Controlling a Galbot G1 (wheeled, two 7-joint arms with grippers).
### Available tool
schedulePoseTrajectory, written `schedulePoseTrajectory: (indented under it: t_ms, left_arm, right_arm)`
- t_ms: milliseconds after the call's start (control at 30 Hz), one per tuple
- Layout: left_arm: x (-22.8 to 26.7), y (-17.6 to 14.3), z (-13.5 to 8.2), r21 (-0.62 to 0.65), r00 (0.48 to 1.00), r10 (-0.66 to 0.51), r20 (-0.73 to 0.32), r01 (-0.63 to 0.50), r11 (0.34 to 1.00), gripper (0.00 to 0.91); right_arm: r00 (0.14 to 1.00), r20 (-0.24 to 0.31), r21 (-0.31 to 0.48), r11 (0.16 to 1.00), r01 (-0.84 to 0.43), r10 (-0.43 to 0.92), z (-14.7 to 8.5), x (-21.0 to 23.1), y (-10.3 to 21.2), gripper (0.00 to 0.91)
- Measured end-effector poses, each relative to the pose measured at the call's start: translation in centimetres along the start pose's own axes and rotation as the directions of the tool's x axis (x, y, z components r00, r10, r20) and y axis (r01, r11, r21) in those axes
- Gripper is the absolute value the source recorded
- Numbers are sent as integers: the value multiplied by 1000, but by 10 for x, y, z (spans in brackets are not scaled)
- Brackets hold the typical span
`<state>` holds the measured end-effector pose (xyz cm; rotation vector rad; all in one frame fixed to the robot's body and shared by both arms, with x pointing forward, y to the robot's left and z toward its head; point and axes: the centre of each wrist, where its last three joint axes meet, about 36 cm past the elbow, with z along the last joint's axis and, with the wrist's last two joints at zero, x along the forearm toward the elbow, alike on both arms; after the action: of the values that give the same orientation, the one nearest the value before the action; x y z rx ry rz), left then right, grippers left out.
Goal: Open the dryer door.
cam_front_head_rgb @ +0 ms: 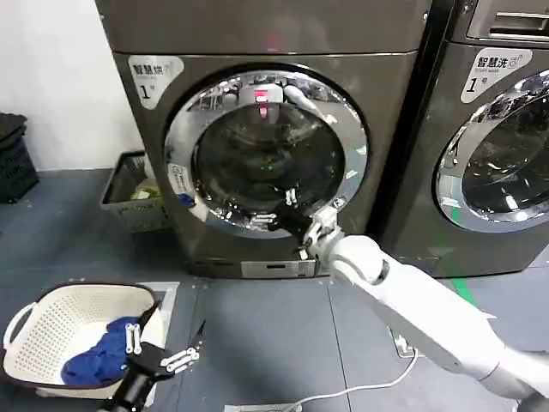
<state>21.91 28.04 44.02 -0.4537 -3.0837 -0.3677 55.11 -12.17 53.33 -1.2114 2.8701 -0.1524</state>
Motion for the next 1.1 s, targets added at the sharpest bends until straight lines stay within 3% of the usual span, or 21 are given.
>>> schedulePoseTrajectory:
  t_ms: [533,1100]
  left_arm:
    - [0,1,1,1,1000,-2,-2,2,1000,907]
    - [0,-3,2,1,1000,11,-10,-11,1000,907]
  right_arm:
    - [1000,9,7,1000,20,-20,-16,-42,0,907]
    - [1000,-2,-6,1000,24,-25,-16,-80,5,907]
